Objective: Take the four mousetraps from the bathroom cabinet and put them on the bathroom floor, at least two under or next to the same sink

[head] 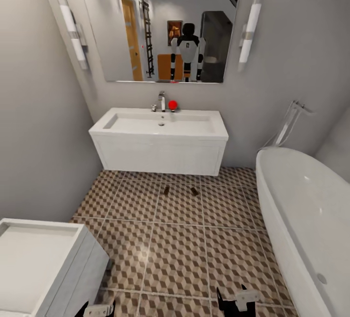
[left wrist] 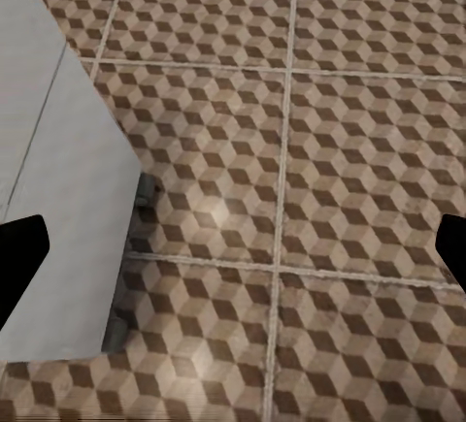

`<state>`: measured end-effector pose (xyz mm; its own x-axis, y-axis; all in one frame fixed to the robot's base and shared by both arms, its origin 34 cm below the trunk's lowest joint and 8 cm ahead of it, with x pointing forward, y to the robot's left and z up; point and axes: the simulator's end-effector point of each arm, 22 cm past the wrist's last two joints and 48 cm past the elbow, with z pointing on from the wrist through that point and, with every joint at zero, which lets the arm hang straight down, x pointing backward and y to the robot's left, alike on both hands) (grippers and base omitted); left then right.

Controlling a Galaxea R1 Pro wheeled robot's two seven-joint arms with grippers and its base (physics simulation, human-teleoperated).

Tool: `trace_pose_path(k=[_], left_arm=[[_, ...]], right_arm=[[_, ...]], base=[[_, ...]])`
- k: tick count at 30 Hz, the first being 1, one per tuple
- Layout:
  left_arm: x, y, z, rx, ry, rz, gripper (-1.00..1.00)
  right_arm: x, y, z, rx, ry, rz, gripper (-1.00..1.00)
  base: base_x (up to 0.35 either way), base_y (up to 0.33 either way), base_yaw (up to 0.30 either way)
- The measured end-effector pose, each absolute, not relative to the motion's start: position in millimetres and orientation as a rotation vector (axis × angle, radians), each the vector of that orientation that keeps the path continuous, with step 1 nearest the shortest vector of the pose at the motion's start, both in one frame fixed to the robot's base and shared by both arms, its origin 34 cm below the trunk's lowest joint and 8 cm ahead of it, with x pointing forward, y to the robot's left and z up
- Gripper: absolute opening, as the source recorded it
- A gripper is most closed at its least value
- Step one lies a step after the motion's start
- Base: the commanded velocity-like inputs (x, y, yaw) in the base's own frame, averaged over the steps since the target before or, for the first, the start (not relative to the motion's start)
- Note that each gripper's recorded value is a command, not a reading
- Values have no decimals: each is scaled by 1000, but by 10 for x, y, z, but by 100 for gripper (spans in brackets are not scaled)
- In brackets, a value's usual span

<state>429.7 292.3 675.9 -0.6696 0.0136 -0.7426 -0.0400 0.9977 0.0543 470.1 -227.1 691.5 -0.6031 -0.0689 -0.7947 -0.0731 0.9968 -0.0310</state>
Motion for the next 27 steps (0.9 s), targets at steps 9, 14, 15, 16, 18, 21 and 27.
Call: trace_pose_path(k=[9, 14, 15, 16, 18, 21, 27], left_arm=[[4240, 2921, 6693, -18, 2343, 83, 100], [4227, 2919, 6678, -18, 2353, 82, 100], [4227, 2918, 6677, -17, 2353, 81, 100], [4226, 2918, 6677, -17, 2353, 81, 100], [4226, 2918, 6677, -17, 2354, 81, 100], [4225, 2918, 6676, -18, 2354, 81, 100], [4223, 2920, 6677, -18, 2354, 82, 100]], right_arm=[[4703, -2269, 6914, -97, 2220, 6, 100], [4703, -2276, 6913, -97, 2220, 4, 100], [4703, -2273, 6913, -97, 2220, 5, 100], [4703, -2271, 6913, -97, 2220, 5, 100], [4703, -2272, 6913, -97, 2220, 5, 100], [4701, -2273, 6913, -97, 2221, 5, 100], [4699, -2268, 6914, -97, 2221, 5, 100]], base=[[-243, 0, 21], [-301, 0, 1], [-304, 0, 0], [-305, 0, 0], [-305, 0, 0], [-302, 0, 0], [-142, 0, 122]])
